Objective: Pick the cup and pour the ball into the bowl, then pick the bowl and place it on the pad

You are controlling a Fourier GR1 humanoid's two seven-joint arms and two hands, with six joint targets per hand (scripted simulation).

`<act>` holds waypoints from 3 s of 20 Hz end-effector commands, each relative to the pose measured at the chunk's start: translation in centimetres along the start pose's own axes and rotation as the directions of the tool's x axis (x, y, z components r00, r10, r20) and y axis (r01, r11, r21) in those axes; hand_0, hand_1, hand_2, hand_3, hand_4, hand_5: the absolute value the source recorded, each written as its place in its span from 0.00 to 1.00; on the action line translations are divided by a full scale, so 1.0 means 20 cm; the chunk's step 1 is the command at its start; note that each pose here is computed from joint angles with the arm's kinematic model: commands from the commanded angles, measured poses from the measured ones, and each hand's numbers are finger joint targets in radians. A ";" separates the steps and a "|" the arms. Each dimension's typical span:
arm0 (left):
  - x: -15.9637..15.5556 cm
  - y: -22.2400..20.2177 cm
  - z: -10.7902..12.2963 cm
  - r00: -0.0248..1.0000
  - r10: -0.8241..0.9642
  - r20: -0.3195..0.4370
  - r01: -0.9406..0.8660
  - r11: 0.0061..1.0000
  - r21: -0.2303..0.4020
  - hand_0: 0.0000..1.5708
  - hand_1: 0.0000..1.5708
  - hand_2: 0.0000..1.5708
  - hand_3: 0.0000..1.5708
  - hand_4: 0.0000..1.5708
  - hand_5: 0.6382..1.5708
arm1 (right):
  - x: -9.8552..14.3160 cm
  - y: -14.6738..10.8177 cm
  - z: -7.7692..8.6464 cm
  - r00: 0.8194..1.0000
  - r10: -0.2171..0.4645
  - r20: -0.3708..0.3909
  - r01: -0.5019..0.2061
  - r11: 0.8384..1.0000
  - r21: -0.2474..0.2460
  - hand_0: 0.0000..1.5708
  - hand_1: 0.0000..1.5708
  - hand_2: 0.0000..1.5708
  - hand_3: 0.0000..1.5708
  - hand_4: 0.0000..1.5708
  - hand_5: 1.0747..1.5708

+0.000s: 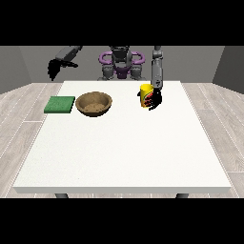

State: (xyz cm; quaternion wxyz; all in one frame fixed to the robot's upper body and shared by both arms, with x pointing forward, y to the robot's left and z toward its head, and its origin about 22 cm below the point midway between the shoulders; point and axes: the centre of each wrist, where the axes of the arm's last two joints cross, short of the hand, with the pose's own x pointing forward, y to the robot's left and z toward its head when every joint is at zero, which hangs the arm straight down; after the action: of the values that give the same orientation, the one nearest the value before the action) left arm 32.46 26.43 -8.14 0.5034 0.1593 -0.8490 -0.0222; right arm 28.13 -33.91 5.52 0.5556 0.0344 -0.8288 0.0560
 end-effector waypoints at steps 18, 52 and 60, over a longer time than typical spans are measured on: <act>0.30 0.26 -0.66 0.740 -0.672 -0.043 0.650 0.730 -0.211 0.94 0.94 1.00 1.00 1.00 0.69 | -0.23 -0.15 0.17 0.969 -0.043 -0.243 0.021 0.995 -0.093 0.00 0.00 0.00 0.00 0.00 0.99; 0.63 -0.98 -0.41 -0.387 -0.607 0.694 0.898 -0.418 0.136 0.94 0.94 1.00 1.00 0.94 0.64 | -0.32 -0.32 0.25 0.939 -0.099 -0.330 0.067 0.992 -0.104 0.00 0.00 0.00 0.00 0.00 1.00; 0.72 -1.00 -0.49 -0.447 -0.558 0.699 0.865 -0.467 0.180 0.92 0.92 1.00 1.00 0.97 0.53 | -0.33 -0.20 0.15 0.933 -0.102 -0.346 0.079 0.994 -0.079 0.00 0.00 0.00 0.00 0.00 1.00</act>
State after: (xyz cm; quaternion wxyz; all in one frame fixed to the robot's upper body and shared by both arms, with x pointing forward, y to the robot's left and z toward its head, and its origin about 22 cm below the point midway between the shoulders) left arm 39.10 4.91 3.72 0.0365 0.5971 -0.3883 -0.7010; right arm 27.38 -40.41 -1.33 0.6930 0.0347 -0.7201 0.0084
